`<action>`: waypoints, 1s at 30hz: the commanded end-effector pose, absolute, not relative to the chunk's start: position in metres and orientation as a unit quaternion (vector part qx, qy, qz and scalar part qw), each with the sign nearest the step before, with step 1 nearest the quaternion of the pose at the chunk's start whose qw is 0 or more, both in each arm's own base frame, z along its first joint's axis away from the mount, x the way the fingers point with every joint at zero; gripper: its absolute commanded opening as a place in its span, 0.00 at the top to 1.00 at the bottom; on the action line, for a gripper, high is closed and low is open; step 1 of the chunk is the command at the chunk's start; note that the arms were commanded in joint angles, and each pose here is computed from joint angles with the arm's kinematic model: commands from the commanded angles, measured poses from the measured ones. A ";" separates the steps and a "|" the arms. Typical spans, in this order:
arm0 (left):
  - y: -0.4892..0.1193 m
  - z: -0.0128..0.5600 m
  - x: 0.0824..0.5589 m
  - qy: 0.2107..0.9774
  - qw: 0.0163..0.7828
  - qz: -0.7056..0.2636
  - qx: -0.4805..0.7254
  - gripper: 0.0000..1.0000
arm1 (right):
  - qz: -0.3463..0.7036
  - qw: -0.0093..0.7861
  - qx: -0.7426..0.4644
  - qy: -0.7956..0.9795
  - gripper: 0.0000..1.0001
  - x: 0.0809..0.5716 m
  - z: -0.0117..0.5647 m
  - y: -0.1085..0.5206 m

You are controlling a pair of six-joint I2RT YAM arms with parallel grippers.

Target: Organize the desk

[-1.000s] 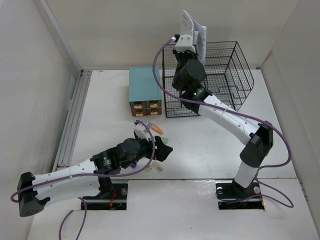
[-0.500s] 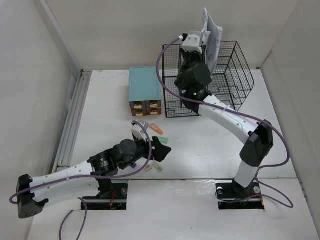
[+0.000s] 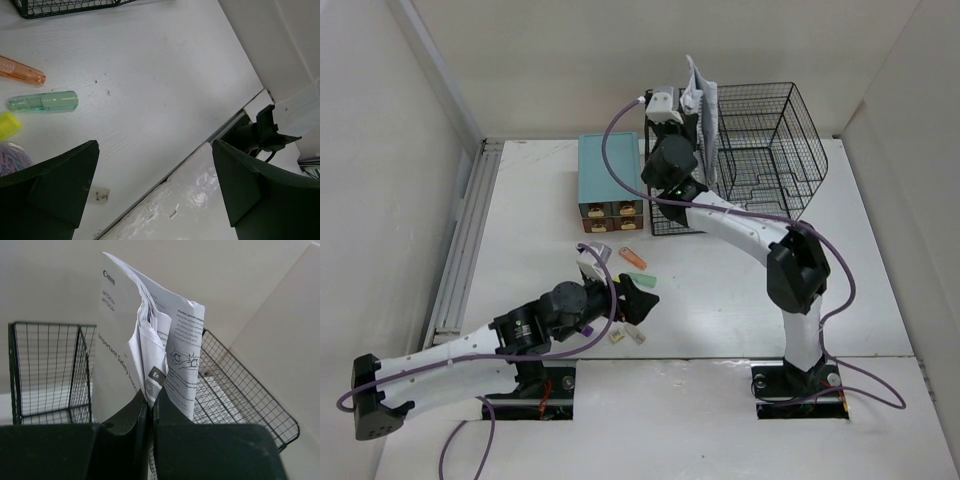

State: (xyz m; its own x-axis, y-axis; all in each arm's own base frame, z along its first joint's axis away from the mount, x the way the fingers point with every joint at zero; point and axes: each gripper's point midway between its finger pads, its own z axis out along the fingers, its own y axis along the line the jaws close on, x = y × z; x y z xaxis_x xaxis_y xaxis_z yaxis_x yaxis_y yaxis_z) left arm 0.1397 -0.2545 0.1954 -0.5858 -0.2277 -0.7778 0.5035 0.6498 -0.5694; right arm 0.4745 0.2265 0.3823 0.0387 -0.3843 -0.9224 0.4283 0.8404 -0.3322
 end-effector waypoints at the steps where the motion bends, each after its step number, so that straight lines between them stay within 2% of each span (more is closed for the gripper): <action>1: -0.252 0.194 0.140 0.789 0.450 -0.411 0.076 0.04 | -0.248 0.744 0.058 0.618 1.00 0.480 0.402 0.225; 7: -0.247 0.186 0.142 0.794 0.451 -0.400 0.073 0.04 | -0.255 0.728 0.062 0.634 1.00 0.509 0.369 0.208; 13: -0.250 0.191 0.145 0.788 0.459 -0.406 0.067 0.04 | -0.202 0.728 0.058 0.652 1.00 0.529 0.334 0.201; 21: -0.257 0.183 0.146 0.795 0.451 -0.399 0.073 0.04 | -0.136 0.735 0.053 0.662 1.00 0.540 0.306 0.207; 28: -0.257 0.185 0.148 0.792 0.456 -0.400 0.069 0.04 | -0.140 0.723 0.045 0.675 1.00 0.540 0.283 0.202; 29: -0.256 0.185 0.149 0.792 0.458 -0.398 0.066 0.02 | -0.143 0.716 0.041 0.682 0.99 0.536 0.276 0.200; 30: -0.255 0.186 0.151 0.792 0.461 -0.396 0.058 0.00 | -0.140 0.718 0.038 0.681 0.79 0.533 0.279 0.199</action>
State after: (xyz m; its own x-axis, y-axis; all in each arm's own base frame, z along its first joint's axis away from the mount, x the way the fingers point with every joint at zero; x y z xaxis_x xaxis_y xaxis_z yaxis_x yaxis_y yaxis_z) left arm 0.1459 -0.2546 0.1757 -0.5934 -0.2181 -0.7748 0.4675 0.6902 -0.5523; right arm 0.5413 0.2046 0.2449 -0.0452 -0.2217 -0.9741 0.2651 0.9374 -0.2257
